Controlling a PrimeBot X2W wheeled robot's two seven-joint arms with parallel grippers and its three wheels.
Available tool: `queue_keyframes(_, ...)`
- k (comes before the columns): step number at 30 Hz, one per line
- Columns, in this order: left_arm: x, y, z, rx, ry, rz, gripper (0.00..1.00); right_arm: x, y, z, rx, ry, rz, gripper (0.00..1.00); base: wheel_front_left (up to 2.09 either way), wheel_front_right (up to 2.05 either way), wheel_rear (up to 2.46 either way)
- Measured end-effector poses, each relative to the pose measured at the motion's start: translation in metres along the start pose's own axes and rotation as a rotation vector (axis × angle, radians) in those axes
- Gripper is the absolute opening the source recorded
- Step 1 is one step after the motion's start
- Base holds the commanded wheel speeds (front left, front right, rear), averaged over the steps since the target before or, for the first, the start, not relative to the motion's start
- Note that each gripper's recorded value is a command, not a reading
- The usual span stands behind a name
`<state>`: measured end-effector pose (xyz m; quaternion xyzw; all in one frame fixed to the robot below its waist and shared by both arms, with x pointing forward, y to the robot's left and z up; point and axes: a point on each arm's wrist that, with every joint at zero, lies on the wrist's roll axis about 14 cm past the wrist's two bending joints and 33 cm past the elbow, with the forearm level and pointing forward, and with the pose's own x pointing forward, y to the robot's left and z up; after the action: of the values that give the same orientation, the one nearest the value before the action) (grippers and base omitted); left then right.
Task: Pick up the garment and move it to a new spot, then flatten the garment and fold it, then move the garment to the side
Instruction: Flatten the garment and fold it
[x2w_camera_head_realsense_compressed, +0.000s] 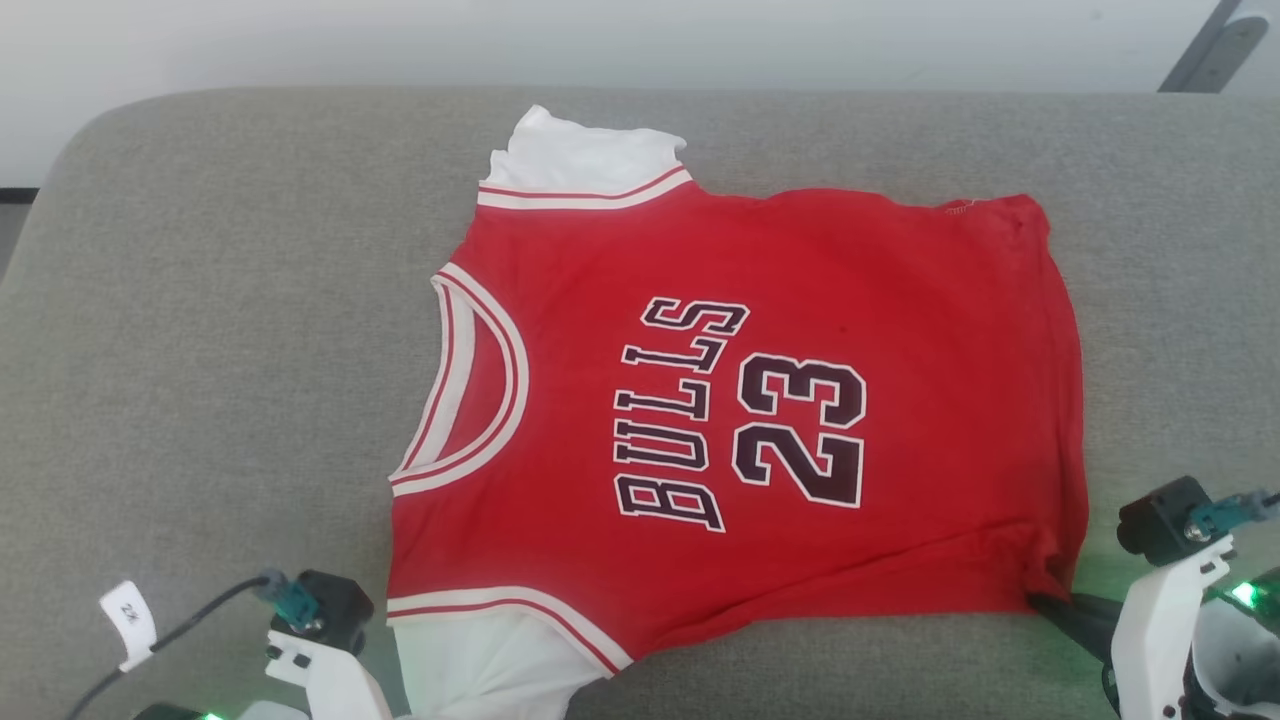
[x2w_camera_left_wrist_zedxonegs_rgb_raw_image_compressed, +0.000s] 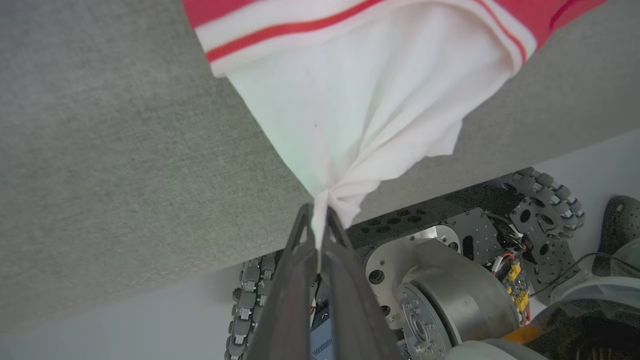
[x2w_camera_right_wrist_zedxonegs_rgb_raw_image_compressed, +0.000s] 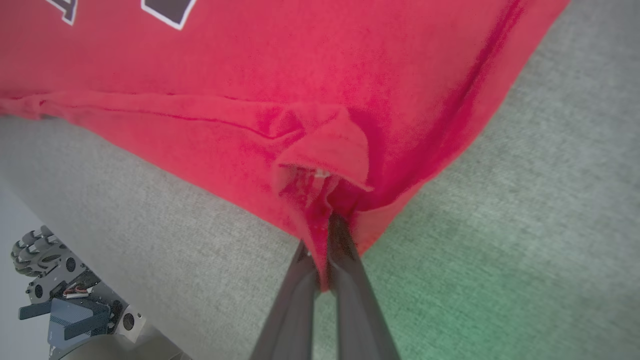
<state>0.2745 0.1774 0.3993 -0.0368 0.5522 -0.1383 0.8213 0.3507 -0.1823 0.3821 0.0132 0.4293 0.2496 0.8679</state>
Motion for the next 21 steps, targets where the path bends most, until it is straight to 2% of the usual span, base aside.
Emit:
queue_keyframes(3, -0.006, 0.004, 0.012, 0.028, -0.03, 0.017, 0.0, -0.006, -0.002, 0.006, 0.004, -0.04, -0.017, 0.0, 0.0, 0.0, 0.0)
queue_keyframes(14, -0.04, 0.018, 0.131, 0.236, -0.311, 0.106, 0.0, -0.023, -0.013, 0.064, -0.014, -0.241, -0.117, 0.0, 0.0, 0.0, 0.0)
queue_keyframes(20, -0.039, 0.018, 0.197, 0.346, -0.419, 0.123, 0.0, -0.019, -0.023, 0.099, -0.019, -0.314, -0.168, 0.0, 0.0, 0.0, 0.0)
queue_keyframes(21, -0.039, 0.018, 0.197, 0.346, -0.419, 0.123, 0.0, -0.019, -0.023, 0.099, -0.019, -0.314, -0.168, 0.0, 0.0, 0.0, 0.0)
